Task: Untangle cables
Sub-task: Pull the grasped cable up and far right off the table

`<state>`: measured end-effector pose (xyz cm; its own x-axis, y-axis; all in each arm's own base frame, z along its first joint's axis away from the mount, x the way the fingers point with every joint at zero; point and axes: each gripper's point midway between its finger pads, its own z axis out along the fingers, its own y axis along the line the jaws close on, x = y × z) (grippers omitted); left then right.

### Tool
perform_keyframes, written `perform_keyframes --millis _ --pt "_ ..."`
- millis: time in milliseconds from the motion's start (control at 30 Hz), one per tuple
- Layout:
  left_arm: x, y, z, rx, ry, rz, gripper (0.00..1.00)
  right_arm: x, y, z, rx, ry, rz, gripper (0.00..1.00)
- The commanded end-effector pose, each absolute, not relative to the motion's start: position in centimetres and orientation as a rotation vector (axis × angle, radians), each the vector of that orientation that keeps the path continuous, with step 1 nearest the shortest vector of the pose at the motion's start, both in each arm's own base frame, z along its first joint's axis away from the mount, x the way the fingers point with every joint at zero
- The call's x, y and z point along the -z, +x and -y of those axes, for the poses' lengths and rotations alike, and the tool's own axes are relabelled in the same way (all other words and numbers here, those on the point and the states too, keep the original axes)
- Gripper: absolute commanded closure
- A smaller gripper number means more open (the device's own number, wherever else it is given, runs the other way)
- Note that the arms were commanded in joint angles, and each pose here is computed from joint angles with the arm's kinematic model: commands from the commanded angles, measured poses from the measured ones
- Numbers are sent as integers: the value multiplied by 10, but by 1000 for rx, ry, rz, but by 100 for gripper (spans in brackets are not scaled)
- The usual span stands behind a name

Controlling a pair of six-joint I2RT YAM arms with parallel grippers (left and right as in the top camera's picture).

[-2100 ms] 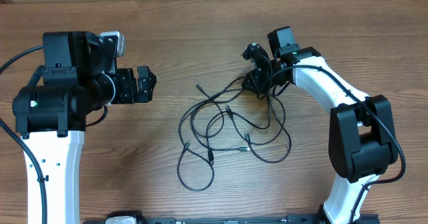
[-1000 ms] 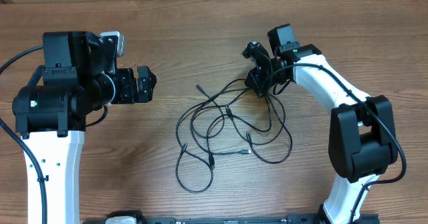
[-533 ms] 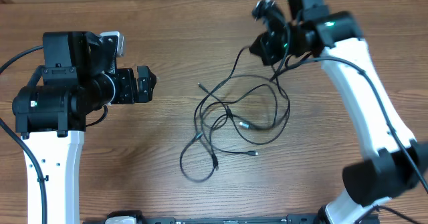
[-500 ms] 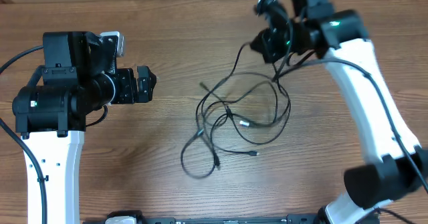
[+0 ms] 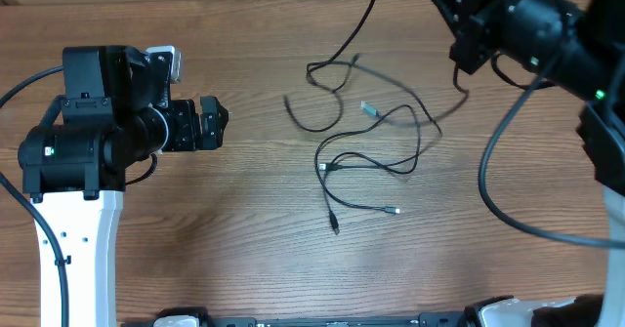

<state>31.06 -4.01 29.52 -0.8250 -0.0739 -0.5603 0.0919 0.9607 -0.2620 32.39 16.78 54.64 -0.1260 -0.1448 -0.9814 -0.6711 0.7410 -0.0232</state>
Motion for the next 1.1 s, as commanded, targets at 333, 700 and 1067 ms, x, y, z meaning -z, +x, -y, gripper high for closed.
perform_keyframes --millis 333,700,1067 --pt "-300 311 40 371 0 -2501 0 -618 319 -163 -445 -621 -1379 96" --pt "-300 311 40 371 0 -2501 0 -658 327 -142 -325 -492 -1246 96" --pt "-300 311 40 371 0 -2501 0 -685 338 -101 -155 -269 -1184 96"
